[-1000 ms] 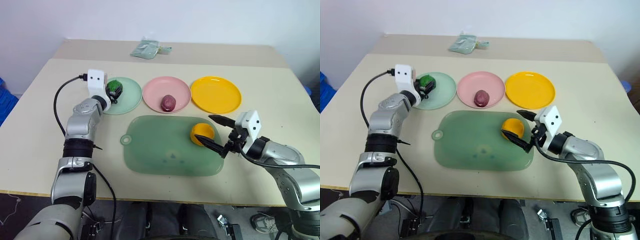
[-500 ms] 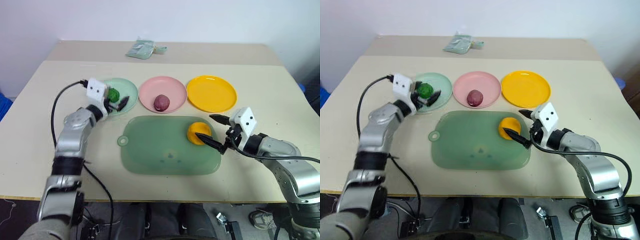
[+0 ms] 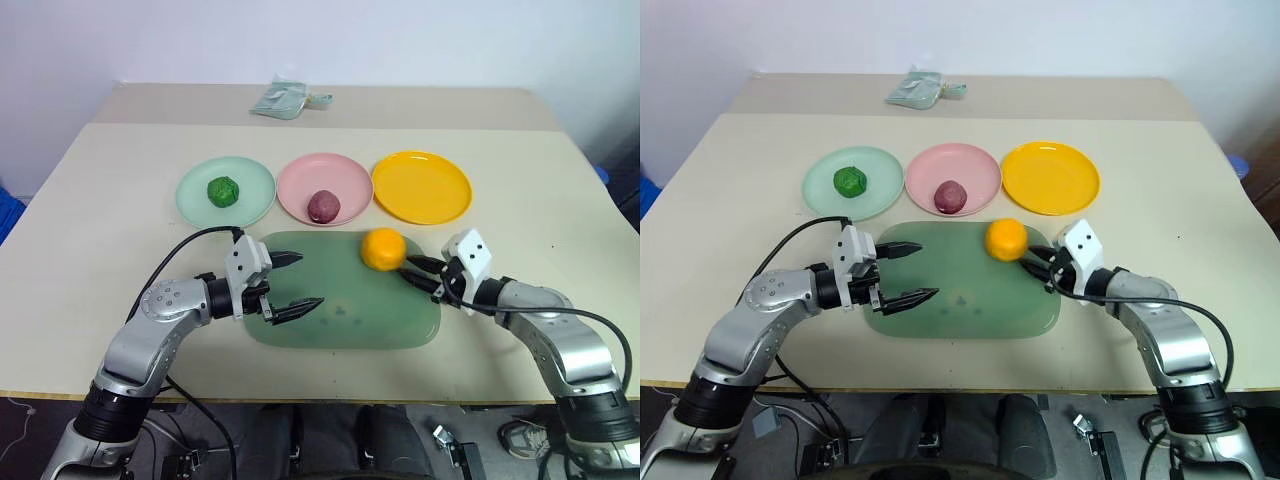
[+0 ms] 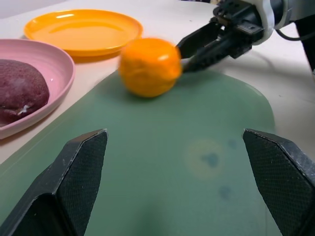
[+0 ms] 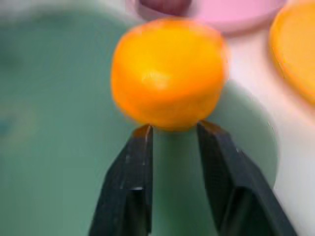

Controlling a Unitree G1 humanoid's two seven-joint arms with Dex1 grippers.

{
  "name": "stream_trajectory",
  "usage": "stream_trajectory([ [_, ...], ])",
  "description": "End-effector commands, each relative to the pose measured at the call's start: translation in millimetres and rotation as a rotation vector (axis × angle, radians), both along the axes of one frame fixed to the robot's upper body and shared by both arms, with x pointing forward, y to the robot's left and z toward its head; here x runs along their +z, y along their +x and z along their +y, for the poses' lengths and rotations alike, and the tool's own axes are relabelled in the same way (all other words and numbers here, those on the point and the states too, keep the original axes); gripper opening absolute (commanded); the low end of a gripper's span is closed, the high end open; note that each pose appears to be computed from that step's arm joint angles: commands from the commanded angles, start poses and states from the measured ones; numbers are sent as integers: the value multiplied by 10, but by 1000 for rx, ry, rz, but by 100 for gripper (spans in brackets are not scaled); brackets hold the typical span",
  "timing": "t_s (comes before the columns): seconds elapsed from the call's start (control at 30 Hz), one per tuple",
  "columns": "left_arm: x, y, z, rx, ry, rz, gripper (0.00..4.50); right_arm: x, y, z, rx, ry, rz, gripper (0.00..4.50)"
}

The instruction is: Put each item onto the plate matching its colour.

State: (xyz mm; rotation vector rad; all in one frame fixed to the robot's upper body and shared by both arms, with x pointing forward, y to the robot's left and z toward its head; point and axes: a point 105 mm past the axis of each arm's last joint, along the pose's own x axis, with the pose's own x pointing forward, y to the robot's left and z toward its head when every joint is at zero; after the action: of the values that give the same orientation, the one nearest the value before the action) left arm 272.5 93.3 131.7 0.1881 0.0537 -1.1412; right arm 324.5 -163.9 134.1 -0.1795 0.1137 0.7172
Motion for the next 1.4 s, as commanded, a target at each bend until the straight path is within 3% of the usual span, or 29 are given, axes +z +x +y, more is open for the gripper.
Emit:
stream_trajectory([
  [0.03,69,-54,-15,12,-29,-27,450,208,122,-69,-34,28,-77,168],
  [0.1,57,-45,10,34,-27,-30,450,206,112,-33,20,23,-65,168],
  [0.17,52,-23,52,63,-34,-31,450,221,129,-38,30,30,-56,217],
  [0.33,38,26,195,125,-43,-22,450,346,-14,232,168,106,-37,447],
  [0.8,35,58,314,158,-29,-31,450,-24,333,452,39,3,-1,447],
  [0.93,35,50,321,166,-31,-32,450,-20,361,439,29,-2,-14,337],
  [1.07,32,49,322,168,-31,-32,450,-4,369,437,28,-4,-25,325],
  [1.27,42,71,357,194,-30,-42,450,515,540,319,-82,79,-209,325],
  [1.4,57,89,422,234,-37,-49,450,612,785,97,-245,43,-250,325],
])
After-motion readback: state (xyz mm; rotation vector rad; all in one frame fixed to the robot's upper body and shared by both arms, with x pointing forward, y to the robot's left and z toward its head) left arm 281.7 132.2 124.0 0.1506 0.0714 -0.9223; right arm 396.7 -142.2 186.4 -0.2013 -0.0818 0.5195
